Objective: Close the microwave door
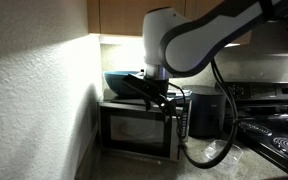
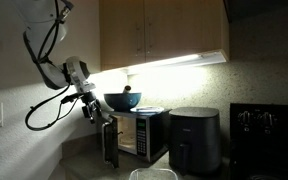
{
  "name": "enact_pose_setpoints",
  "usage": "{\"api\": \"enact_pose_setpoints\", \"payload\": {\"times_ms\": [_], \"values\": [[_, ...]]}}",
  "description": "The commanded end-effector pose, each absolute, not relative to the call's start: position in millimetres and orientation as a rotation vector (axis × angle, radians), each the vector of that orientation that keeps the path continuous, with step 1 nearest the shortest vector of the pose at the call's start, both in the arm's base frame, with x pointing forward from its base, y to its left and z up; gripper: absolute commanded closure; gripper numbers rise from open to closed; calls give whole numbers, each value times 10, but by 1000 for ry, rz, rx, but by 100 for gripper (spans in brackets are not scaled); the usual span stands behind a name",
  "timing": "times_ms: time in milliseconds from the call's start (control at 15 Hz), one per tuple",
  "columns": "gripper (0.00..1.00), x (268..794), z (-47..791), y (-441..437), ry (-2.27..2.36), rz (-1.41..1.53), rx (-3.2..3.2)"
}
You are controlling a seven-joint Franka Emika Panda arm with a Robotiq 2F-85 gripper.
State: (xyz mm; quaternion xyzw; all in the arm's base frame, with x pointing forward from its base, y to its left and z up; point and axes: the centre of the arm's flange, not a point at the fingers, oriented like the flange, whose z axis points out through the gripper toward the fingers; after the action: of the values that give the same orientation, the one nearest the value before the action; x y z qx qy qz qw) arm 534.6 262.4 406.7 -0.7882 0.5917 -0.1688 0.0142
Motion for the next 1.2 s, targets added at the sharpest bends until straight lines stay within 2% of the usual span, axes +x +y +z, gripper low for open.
{"api": "enact_pose_setpoints", "payload": {"times_ms": [0,267,333,800,867,933,1133], "values": [[0,5394,4128,2491,1931,-490,-2382],[0,5420,4098,2485,1917,-465,-2406],[0,5407,4084,2508,1915,-310,-2467],[0,5364,3740,2559,1766,102,-2728],[0,5398,3710,2559,1688,129,-2765],[0,5289,3706,2588,1789,27,-2701],[0,5355,3666,2581,1719,63,-2740]]}}
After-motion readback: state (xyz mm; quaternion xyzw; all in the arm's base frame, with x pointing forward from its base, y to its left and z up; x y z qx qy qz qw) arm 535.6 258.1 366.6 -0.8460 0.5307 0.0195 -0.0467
